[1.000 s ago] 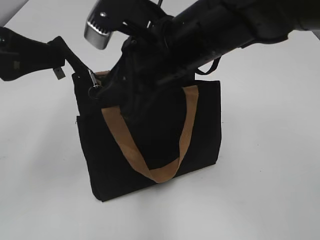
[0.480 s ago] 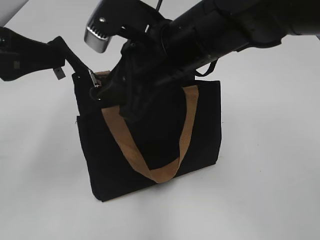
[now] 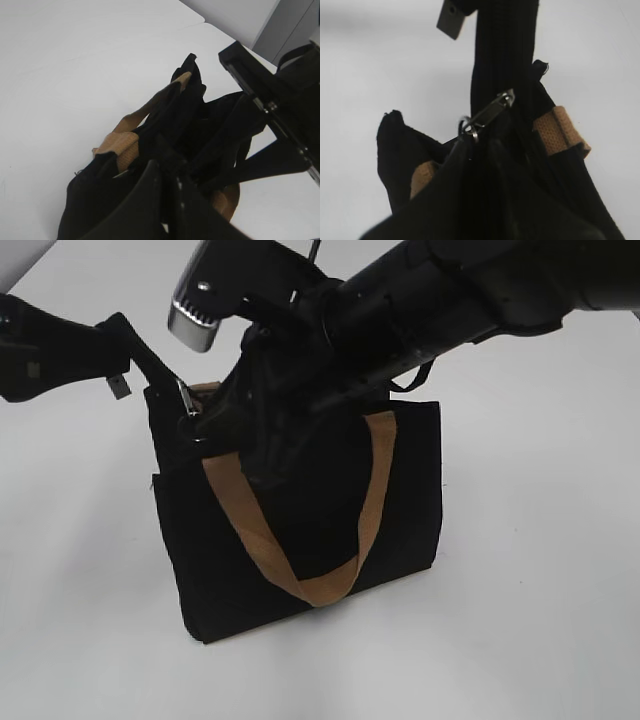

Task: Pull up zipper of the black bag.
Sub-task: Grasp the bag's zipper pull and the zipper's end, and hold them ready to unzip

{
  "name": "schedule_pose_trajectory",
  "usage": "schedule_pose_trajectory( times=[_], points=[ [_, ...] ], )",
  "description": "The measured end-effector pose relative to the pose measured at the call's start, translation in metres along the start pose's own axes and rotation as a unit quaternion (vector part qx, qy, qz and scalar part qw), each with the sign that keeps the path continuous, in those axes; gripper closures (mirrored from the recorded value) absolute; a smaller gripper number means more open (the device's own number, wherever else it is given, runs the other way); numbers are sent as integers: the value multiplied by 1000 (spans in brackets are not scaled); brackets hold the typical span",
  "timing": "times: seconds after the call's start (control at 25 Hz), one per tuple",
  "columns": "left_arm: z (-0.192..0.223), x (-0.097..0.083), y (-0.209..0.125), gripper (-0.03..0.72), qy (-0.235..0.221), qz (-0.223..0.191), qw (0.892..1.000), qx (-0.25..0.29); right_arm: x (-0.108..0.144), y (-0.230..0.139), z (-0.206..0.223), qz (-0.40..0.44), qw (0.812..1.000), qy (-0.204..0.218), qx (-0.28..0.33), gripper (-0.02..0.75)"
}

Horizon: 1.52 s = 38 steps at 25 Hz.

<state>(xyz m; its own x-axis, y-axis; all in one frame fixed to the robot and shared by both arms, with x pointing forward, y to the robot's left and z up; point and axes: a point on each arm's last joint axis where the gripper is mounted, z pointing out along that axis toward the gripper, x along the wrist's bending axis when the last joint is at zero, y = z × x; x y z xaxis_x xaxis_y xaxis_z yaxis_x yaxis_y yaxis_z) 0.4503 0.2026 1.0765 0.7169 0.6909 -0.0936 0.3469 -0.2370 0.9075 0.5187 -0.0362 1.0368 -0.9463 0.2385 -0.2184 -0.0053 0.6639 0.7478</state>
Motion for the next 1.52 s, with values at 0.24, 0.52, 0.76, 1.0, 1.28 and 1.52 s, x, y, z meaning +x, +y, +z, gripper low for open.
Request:
schedule_pose_trajectory(
  times=[0.24, 0.52, 0.76, 1.0, 1.28, 1.52],
  points=[
    [0, 0, 0, 698, 0, 0, 1000, 0, 1, 0, 0, -6, 1000, 6, 1, 739],
    [0, 0, 0, 698, -1, 0, 1000, 0, 4, 3, -6, -12, 1000, 15, -3, 736],
    [0, -1, 0, 698, -6, 0, 1000, 1, 5, 5, -8, -14, 1000, 19, -4, 516],
    [0, -4, 1, 698, -23, -13, 1000, -5, 3, 5, -7, -23, 1000, 9, -6, 485],
    [0, -5, 2, 698, -25, -21, 999, -11, 3, 4, -6, -41, 999, 9, -5, 516],
    [0, -4, 5, 698, -21, -40, 999, -24, 3, 4, -6, -48, 999, 9, -5, 634]
  ],
)
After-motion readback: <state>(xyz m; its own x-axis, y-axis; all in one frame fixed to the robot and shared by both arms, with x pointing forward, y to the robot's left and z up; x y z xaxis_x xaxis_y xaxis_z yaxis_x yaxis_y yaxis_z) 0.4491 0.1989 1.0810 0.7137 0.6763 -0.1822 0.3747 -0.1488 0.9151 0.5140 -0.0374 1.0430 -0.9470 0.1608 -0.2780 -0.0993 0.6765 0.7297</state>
